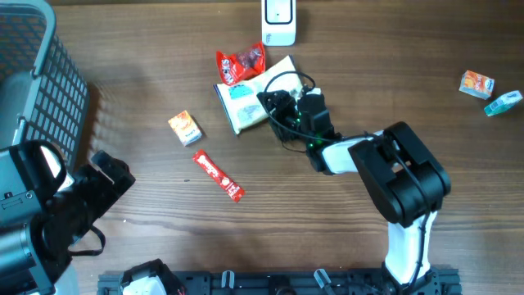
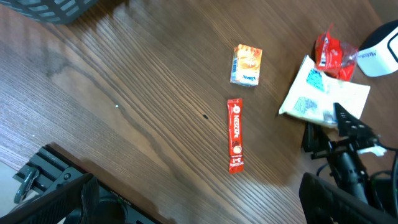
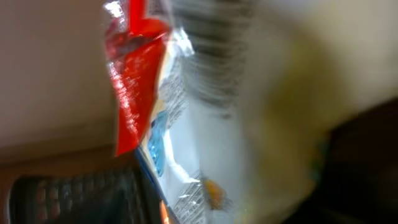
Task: Scan the item barcode
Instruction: 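Drag the wipes pack rightward and lift it with the right gripper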
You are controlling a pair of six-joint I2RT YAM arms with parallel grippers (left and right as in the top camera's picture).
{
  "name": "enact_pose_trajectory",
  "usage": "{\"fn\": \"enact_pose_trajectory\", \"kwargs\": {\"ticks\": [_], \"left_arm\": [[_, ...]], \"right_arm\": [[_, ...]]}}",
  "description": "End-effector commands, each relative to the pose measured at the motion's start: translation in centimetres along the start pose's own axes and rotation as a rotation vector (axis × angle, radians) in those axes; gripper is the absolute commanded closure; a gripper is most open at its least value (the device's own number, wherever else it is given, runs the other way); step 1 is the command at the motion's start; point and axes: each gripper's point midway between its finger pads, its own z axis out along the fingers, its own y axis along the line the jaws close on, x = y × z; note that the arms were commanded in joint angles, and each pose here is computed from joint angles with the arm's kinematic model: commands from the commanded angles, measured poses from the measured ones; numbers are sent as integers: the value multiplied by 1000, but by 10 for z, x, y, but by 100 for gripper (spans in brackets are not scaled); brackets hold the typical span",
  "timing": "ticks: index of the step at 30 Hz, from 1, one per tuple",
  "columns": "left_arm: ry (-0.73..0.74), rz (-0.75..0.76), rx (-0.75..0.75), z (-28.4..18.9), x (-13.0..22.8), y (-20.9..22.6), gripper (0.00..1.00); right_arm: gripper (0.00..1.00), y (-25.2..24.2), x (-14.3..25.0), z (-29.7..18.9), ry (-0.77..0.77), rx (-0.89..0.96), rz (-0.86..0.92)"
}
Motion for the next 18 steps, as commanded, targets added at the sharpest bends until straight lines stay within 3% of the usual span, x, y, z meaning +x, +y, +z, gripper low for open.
{"fn": "enact_pose_trajectory", "kwargs": {"ticks": [1,6,14,18], "left_arm": [[-8,-17,-9,0,-2,2,0],[-8,-17,-9,0,-2,2,0],[-8,-17,-9,0,-2,2,0],[-8,-17,-9,0,-2,2,0]], "right_arm": [[92,-72,-5,2,-52,185,44],[96,-81,-9,-1,-64,221,18],[96,-50,1,-16,168,114,-101],[96,-44,-7,-49,225,186,-233]]}}
